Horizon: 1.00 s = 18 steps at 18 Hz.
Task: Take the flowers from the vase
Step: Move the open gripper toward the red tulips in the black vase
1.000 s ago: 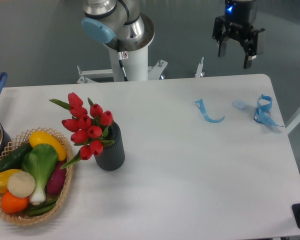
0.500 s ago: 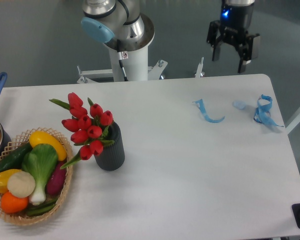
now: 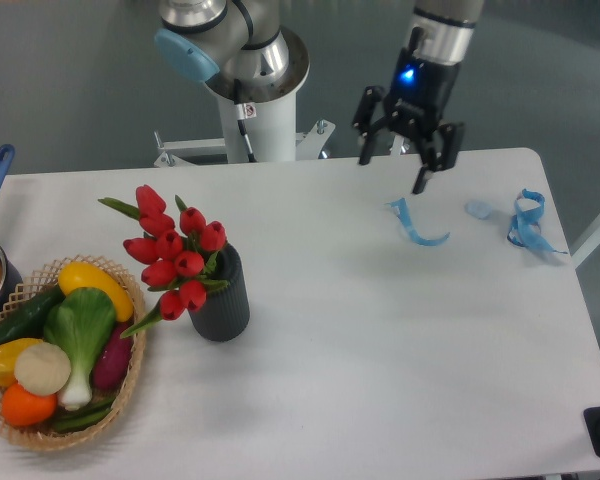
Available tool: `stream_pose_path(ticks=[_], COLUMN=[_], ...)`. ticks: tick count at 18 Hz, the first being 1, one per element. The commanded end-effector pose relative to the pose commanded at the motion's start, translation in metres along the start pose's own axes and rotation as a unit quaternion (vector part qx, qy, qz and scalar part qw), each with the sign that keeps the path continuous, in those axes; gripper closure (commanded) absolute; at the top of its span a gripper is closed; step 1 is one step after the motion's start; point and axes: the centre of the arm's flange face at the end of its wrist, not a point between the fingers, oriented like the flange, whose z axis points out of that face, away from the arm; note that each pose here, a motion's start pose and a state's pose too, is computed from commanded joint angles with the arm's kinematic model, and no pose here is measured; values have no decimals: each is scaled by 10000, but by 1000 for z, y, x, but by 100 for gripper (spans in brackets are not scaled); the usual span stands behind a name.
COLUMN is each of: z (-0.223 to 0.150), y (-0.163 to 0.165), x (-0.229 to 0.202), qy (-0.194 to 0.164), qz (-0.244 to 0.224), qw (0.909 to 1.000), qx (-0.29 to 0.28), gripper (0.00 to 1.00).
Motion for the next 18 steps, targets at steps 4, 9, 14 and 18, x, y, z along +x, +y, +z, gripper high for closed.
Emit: stream_pose_path(ticks=[4, 9, 14, 18], z=[13, 41, 62, 88], y=[-10, -30, -50, -63], x=[9, 19, 37, 46], qy=[97, 476, 767, 977], qz=[-117, -245, -175, 71], qw=[9968, 9954, 9935, 9917], qx=[790, 792, 825, 829], gripper=[0, 0, 0, 0])
